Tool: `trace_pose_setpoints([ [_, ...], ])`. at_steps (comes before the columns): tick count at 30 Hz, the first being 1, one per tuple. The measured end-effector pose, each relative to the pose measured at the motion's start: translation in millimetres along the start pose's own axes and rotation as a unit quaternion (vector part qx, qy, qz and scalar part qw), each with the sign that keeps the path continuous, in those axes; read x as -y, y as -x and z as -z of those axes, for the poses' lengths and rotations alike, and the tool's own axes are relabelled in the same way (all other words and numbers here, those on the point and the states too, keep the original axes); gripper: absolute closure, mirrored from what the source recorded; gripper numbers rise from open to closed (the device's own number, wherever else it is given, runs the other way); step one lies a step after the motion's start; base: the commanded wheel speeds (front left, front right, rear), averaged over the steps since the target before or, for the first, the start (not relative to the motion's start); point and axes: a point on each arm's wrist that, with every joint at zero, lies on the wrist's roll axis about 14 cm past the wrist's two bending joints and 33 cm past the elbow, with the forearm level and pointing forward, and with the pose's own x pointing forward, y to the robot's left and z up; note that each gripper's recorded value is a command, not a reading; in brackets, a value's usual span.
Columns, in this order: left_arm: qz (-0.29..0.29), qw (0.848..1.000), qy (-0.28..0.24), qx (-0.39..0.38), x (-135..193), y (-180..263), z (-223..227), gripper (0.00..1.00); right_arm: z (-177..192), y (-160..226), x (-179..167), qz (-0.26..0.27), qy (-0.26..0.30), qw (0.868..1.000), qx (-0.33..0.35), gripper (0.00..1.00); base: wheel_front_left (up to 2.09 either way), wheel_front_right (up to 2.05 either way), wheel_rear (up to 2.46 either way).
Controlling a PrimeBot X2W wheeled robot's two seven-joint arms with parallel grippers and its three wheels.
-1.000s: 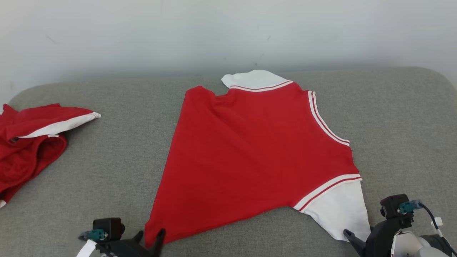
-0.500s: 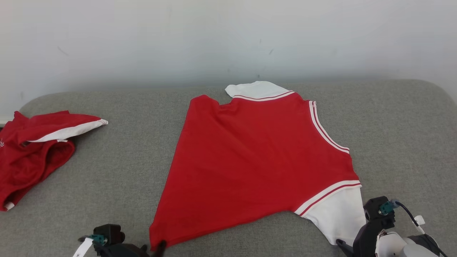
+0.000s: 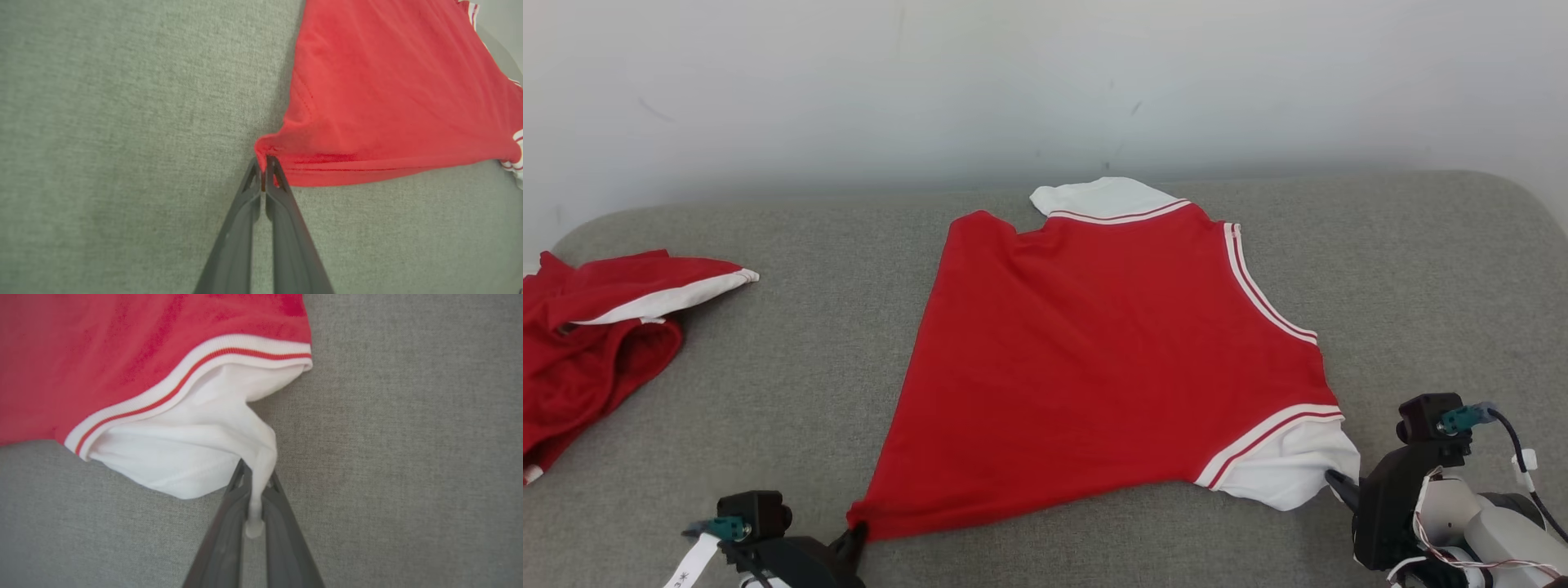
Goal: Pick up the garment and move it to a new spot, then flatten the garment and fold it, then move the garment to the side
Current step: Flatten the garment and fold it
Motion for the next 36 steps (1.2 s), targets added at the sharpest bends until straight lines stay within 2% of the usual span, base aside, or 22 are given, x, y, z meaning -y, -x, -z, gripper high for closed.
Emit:
trace_pose_setpoints([
  [9,0.045,0.998,-0.013,0.031,26,0,-22,1.0,1,2,-11,-0.039,0.005,0.999,-0.021,1.0,0.0,0.0,0.0],
  [13,0.105,0.994,-0.031,0.006,53,-3,-24,1.0,8,-1,-18,-0.062,0.008,0.996,-0.063,1.0,0.0,0.0,0.0],
  [16,0.172,0.983,-0.055,-0.036,75,-13,-51,1.0,-21,-10,-25,-0.074,0.019,0.992,-0.1,1.0,0.0,0.0,0.0],
  [18,0.204,0.972,-0.086,-0.072,86,-20,-68,1.0,-47,-16,-25,-0.066,0.018,0.991,-0.117,1.0,0.0,0.0,0.0],
  [21,0.182,0.971,-0.124,-0.092,87,-42,-120,1.0,-109,-22,-15,-0.019,0.009,0.993,-0.112,1.0,0.0,0.0,0.0],
  [22,0.167,0.976,-0.129,-0.059,90,-50,-161,1.0,-147,-20,-13,0.0,0.012,0.997,-0.075,1.0,0.0,0.0,0.0],
  [23,0.157,0.978,-0.123,0.058,110,-47,-262,1.0,-238,-4,-23,0.014,0.039,0.999,0.035,1.0,0.0,0.0,0.0],
  [24,0.154,0.97,-0.142,0.127,121,-38,-306,1.0,-281,8,-38,0.002,0.047,0.994,0.101,1.0,0.0,0.0,0.0],
  [25,0.144,0.96,-0.143,0.192,129,-27,-347,1.0,-321,24,-55,-0.018,0.042,0.984,0.172,1.0,0.0,0.0,0.0],
  [26,0.144,0.924,-0.156,0.319,147,2,-412,1.0,-393,67,-86,-0.042,0.092,0.937,0.335,1.0,0.0,0.0,0.0],
  [27,0.139,0.894,-0.165,0.393,154,23,-443,1.0,-424,92,-96,-0.048,0.097,0.909,0.402,1.0,0.0,0.0,0.0],
  [28,0.146,0.872,-0.17,0.436,164,39,-463,1.0,-445,112,-102,-0.073,0.073,0.888,0.447,1.0,0.0,0.0,0.0],
  [29,0.152,0.847,-0.178,0.477,171,54,-477,1.0,-455,123,-109,-0.09,0.074,0.869,0.481,1.0,0.0,0.0,0.0],
  [30,0.16,0.829,-0.19,0.501,177,61,-480,1.0,-453,121,-117,-0.109,0.103,0.855,0.496,1.0,0.0,0.0,0.0],
  [31,0.175,0.82,-0.193,0.51,181,60,-476,1.0,-447,113,-119,-0.126,0.11,0.848,0.503,1.0,0.0,0.0,0.0],
  [32,0.187,0.817,-0.19,0.511,182,52,-465,1.0,-435,99,-118,-0.138,0.113,0.845,0.503,1.0,0.0,0.0,0.0],
  [33,0.198,0.822,-0.188,0.499,180,36,-446,1.0,-416,80,-113,-0.147,0.133,0.849,0.489,1.0,0.0,0.0,0.0],
  [34,0.203,0.838,-0.176,0.475,172,11,-422,1.0,-394,56,-100,-0.144,0.132,0.86,0.471,1.0,0.0,0.0,0.0],
  [36,0.183,0.888,-0.149,0.395,137,-51,-357,1.0,-343,5,-65,-0.126,0.1,0.892,0.422,1.0,0.0,0.0,0.0],
])
